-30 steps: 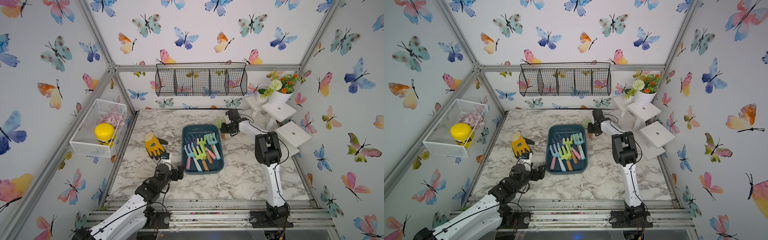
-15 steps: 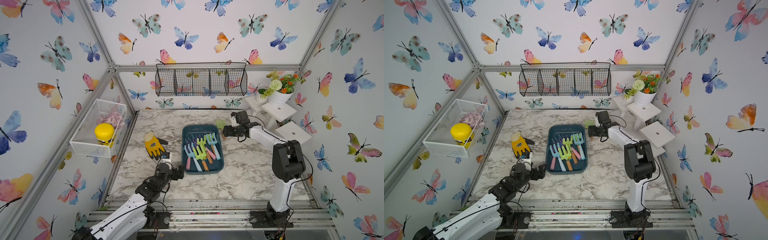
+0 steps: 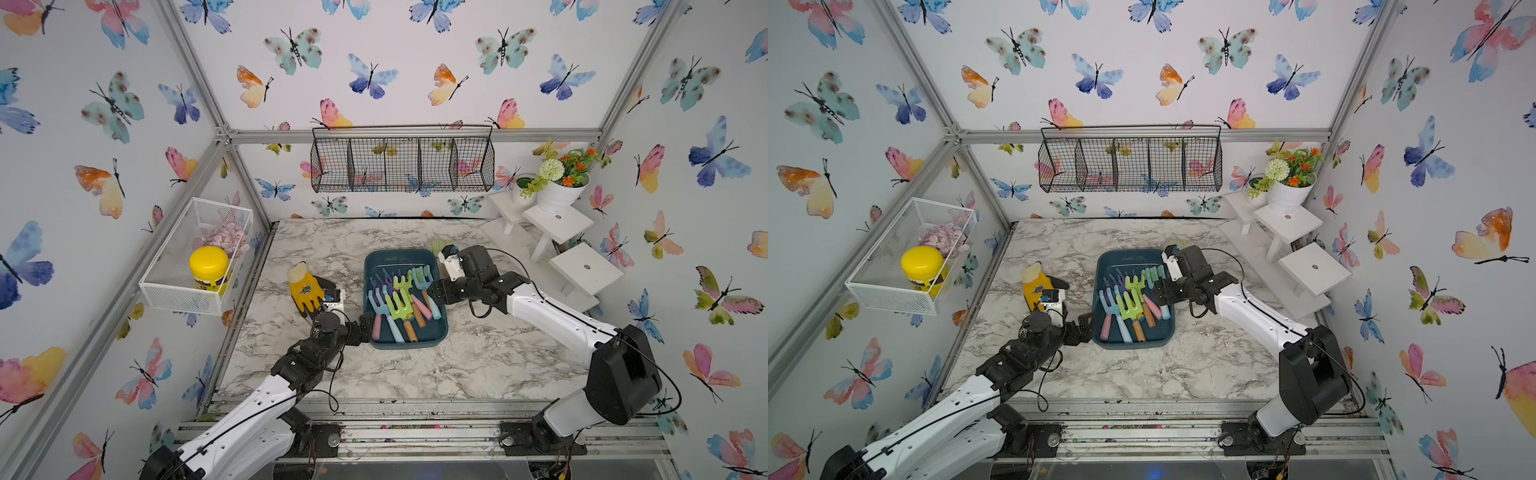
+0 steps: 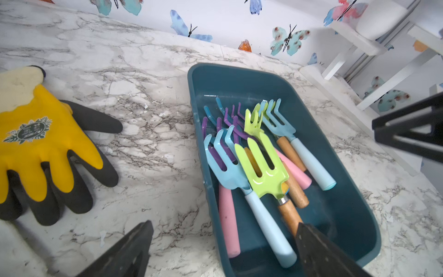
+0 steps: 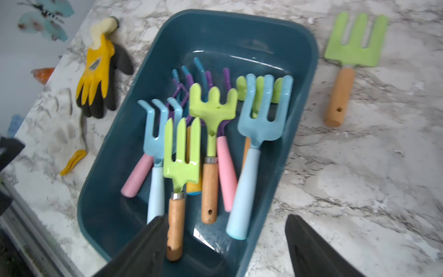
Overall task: Take the hand rake out of the storage box
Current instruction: Pick up the rake from the storage box.
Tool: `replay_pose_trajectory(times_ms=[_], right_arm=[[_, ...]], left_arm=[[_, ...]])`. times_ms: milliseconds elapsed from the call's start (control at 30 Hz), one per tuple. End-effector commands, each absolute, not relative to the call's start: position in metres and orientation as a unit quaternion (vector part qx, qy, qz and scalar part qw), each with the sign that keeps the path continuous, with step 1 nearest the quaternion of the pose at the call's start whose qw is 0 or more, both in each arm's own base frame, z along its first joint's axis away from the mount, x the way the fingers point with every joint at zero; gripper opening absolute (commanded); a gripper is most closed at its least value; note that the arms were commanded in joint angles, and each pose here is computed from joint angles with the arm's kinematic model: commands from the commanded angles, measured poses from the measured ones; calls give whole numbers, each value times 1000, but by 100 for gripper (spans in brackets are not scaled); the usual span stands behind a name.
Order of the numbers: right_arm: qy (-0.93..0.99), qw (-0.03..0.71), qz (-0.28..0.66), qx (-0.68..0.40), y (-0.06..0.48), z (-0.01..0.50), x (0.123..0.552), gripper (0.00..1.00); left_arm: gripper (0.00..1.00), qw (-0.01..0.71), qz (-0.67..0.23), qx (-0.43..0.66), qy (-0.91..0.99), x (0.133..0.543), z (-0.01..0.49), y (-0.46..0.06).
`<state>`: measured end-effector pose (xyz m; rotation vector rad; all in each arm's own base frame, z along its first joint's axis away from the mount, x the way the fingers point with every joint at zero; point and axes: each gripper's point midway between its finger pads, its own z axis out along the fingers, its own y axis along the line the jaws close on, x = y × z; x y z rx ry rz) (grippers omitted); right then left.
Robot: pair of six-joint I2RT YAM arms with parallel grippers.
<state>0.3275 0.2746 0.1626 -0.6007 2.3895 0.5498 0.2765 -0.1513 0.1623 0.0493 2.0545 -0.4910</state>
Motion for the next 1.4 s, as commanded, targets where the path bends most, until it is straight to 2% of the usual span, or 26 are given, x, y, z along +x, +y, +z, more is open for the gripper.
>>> replay_pose_trajectory(times_ms=[0, 367, 667, 900, 1367], right_arm=[[909, 279, 196, -242, 285, 146, 309, 77], [912, 226, 169, -297, 318, 103, 293, 65], [913, 176, 136, -342, 330, 72, 278, 62], [918, 153, 102, -350, 330, 50, 276, 57], [928, 124, 55, -348, 327, 20, 275, 50]], left_arm=[[97, 469, -205, 1, 859, 282, 165, -155], [95, 458, -189, -8, 869, 274, 146, -141], [95, 463, -180, -18, 867, 262, 130, -125], [94, 464, -170, -18, 869, 255, 114, -117], [92, 477, -176, -15, 861, 254, 116, -116]])
